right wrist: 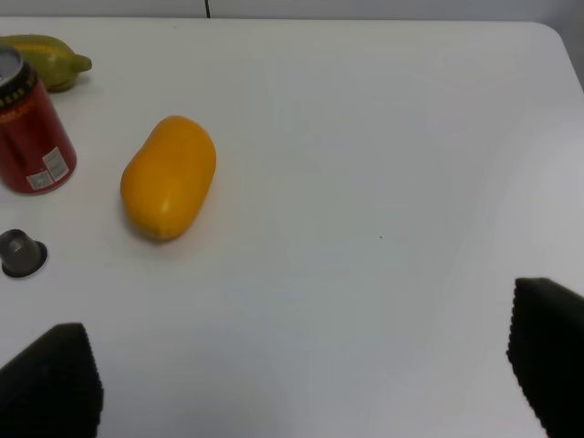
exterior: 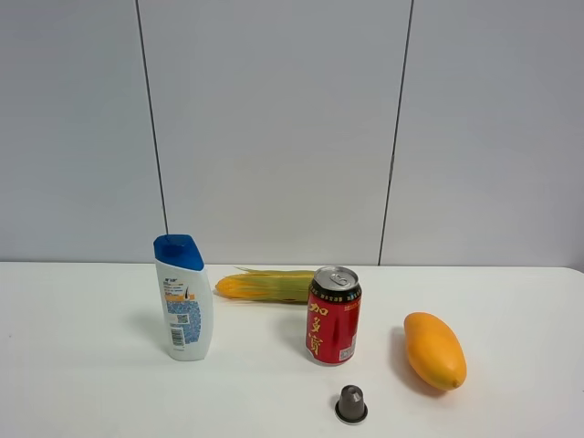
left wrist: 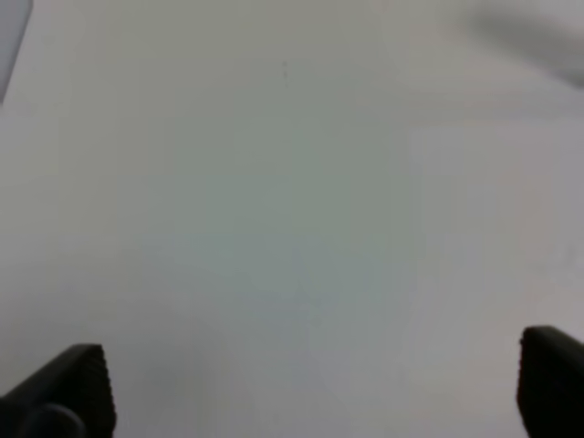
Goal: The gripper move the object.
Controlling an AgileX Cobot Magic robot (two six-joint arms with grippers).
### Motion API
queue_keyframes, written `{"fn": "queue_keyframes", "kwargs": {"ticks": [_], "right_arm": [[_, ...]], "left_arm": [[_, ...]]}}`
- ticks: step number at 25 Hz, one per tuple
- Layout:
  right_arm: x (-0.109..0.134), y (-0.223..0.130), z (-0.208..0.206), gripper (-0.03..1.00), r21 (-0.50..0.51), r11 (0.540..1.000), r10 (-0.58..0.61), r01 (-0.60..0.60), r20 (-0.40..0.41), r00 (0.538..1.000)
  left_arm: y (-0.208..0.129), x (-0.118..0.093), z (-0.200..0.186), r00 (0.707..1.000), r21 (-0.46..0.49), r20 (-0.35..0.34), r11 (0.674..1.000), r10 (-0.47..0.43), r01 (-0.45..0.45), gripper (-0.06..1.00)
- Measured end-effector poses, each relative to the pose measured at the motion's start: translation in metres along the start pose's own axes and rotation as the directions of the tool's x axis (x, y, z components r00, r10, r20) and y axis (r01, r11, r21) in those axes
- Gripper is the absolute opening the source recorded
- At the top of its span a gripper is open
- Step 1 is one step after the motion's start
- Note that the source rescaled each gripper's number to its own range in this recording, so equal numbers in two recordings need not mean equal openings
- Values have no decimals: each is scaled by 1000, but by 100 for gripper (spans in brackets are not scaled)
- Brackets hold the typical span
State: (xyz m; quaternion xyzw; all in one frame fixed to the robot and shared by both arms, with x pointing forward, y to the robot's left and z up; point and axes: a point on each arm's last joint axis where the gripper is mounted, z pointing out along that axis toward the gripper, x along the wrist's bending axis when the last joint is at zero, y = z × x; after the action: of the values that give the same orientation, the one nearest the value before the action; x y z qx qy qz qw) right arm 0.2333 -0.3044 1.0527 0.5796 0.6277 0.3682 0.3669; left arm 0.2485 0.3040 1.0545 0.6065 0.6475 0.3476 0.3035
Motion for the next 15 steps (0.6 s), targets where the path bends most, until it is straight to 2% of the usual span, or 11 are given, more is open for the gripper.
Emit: {"fn": "queue_keyframes", "kwargs": {"ticks": [9, 15], "right_arm": [[0, 0, 0, 100, 0, 1000, 0, 0, 0, 1000], [0, 0, 0, 100, 0, 1000, 0, 0, 0, 1000]], "left_arm": [[-4, 0, -3, 1000, -37, 0, 999, -1, 1, 100], [-12, 0, -9, 1000, -124, -2, 992, -2, 2, 100]]}}
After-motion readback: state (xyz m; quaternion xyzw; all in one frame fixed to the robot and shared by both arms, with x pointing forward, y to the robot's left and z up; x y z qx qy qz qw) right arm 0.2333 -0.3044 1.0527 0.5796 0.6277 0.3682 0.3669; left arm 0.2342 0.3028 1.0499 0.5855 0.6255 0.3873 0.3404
